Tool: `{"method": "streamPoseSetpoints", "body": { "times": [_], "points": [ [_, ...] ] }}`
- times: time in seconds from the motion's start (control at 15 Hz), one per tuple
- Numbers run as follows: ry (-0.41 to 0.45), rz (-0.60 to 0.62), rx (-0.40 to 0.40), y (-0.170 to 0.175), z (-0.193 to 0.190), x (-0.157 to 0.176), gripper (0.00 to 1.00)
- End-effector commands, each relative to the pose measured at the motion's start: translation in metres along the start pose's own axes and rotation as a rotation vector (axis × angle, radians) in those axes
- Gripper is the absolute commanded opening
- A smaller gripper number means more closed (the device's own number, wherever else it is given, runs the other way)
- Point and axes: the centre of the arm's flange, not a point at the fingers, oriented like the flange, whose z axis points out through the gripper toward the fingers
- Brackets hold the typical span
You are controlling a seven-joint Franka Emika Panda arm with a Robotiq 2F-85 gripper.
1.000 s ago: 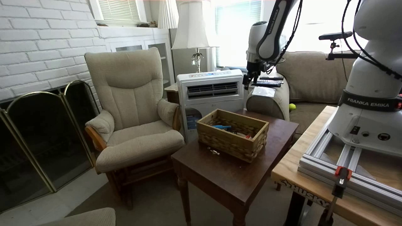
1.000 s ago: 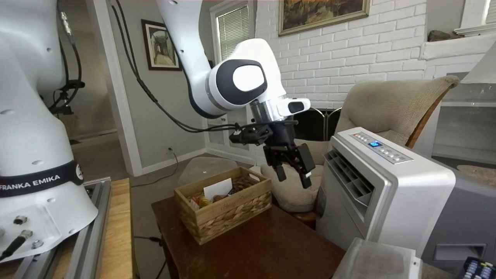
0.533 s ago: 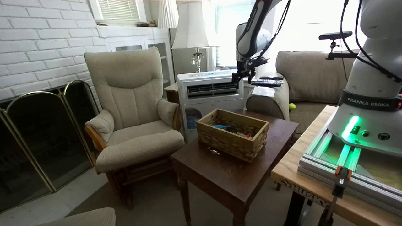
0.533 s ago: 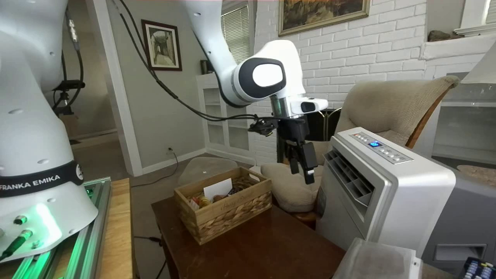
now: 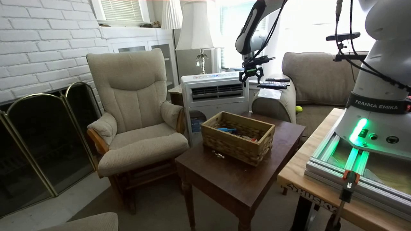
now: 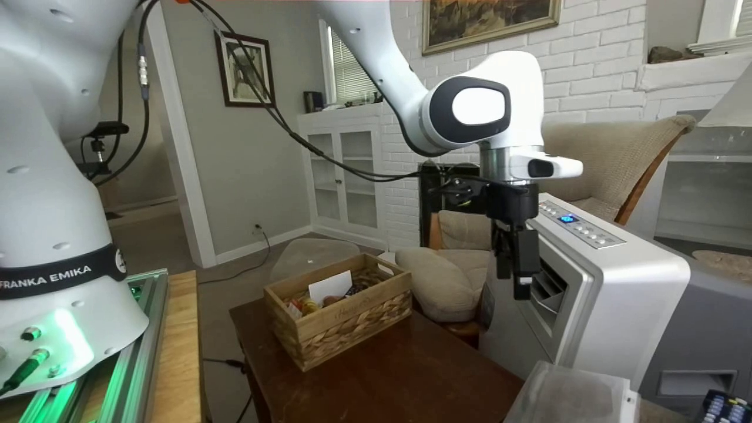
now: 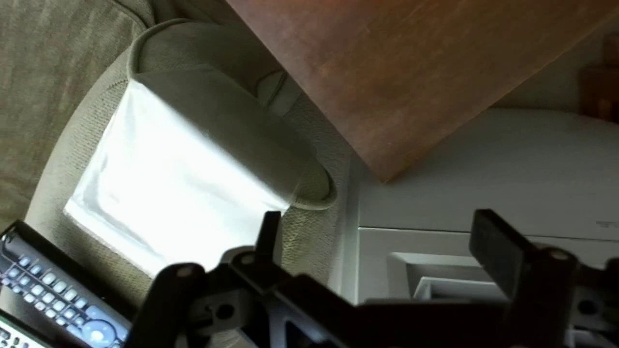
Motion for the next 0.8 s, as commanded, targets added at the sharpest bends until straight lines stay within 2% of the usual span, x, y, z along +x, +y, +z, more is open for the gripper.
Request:
{"method": "streamPoseSetpoints", "body": {
  "times": [0.0,0.33,0.53,0.73],
  "points": [
    [-0.012,0.066,-0.022,0.019,0.019,0.046,1.00],
    [0.034,0.024,-0.063,0.063,0.036,0.065,1.00],
    [0.057,-0.092,-0.040,0.087,0.041,0.070,1.00],
    [0.046,-0.068,-0.050,0.089,0.037,0.060,1.00]
  ]
}}
